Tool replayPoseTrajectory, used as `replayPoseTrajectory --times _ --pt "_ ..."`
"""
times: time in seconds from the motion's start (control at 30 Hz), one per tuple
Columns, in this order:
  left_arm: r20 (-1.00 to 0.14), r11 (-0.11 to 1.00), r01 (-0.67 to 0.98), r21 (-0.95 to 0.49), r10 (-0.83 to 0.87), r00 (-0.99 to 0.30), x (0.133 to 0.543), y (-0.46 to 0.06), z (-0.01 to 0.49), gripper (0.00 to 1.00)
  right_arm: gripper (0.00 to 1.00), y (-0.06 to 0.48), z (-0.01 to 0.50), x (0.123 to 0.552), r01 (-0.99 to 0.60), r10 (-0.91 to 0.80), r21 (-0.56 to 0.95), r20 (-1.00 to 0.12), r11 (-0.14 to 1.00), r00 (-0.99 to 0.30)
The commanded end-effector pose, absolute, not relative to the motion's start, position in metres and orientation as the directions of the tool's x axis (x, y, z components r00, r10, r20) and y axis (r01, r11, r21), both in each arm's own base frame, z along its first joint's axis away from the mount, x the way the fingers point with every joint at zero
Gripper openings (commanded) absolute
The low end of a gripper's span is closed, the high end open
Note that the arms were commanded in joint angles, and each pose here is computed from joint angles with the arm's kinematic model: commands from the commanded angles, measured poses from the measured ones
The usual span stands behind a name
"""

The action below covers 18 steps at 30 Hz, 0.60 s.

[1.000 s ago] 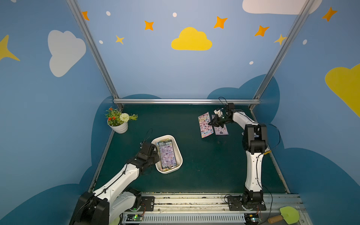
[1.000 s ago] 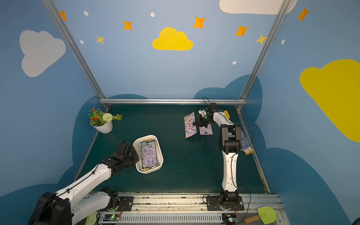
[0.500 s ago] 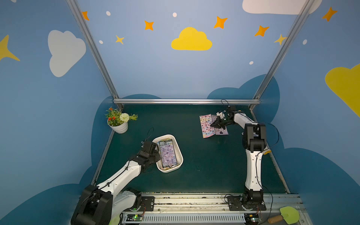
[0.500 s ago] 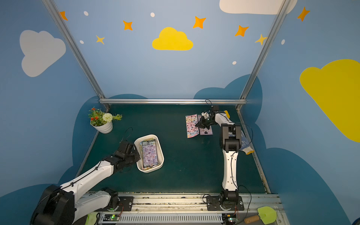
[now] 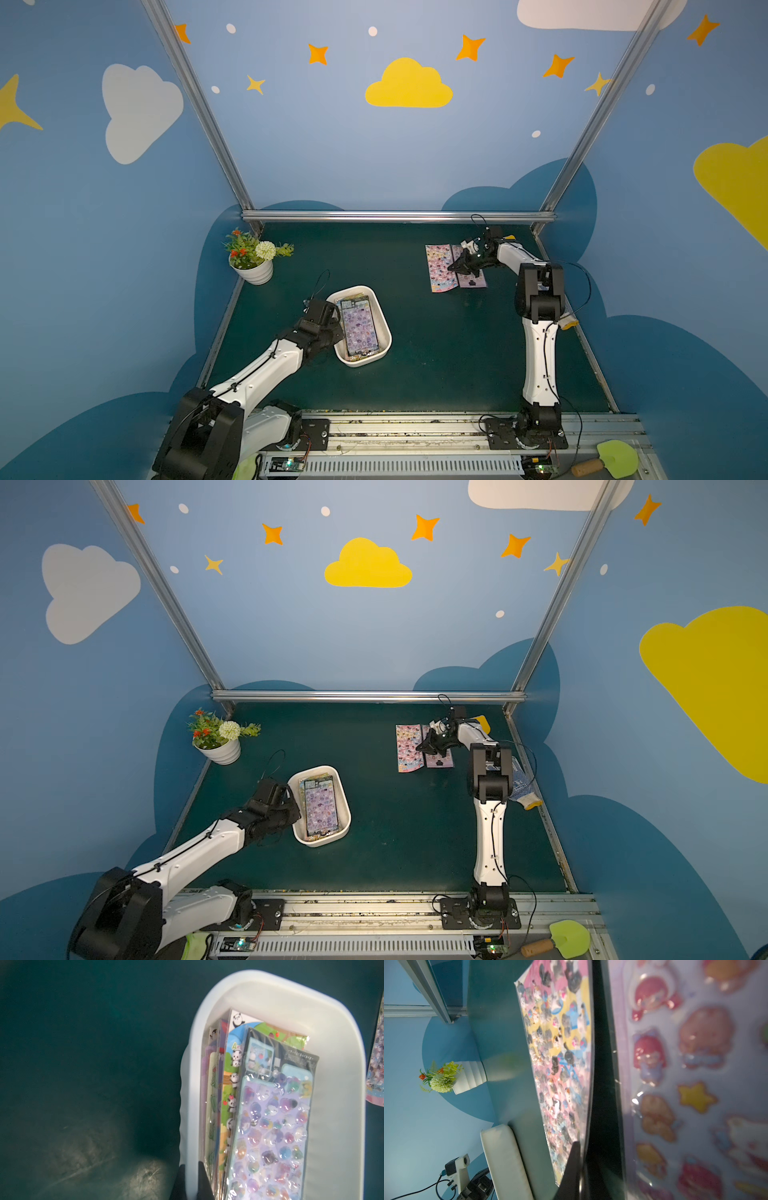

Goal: Take the stickers out of the storage box
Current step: Place the sticker at the center of the board.

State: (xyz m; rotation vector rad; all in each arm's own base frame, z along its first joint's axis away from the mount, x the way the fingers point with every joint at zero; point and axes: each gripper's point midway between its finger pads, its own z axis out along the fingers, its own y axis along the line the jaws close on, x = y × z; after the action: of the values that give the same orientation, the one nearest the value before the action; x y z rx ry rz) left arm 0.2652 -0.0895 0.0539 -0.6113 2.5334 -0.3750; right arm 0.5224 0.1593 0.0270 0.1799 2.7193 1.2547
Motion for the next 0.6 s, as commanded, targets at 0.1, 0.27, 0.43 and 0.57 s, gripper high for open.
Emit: replayPoseTrajectory --times 0.1,0.27,0.43,0.57 --pt "-0.421 0.859 -0.326 -0.395 -0.484 -0.767 0.275 -0.096 0.065 0.03 0.2 0.154 0.031 0.527 0.044 0.174 0.756 -0.092 0.653 -0.98" --pt "-0.418 0.858 -0.325 -0.398 -0.485 -0.768 0.274 -0.097 0.066 0.04 0.32 0.147 0.038 0.527 0.033 0.18 0.736 -0.121 0.676 -0.976" --pt "-0.428 0.86 -0.318 -0.399 -0.482 -0.765 0.272 -0.097 0.07 0.03 0.41 0.14 0.049 0.525 0.024 0.192 0.734 -0.145 0.679 -0.971" --pt "-0.434 0.858 -0.318 -0.404 -0.485 -0.759 0.271 -0.096 0.073 0.04 0.45 0.138 0.061 0.523 0.012 0.193 0.734 -0.162 0.679 -0.968"
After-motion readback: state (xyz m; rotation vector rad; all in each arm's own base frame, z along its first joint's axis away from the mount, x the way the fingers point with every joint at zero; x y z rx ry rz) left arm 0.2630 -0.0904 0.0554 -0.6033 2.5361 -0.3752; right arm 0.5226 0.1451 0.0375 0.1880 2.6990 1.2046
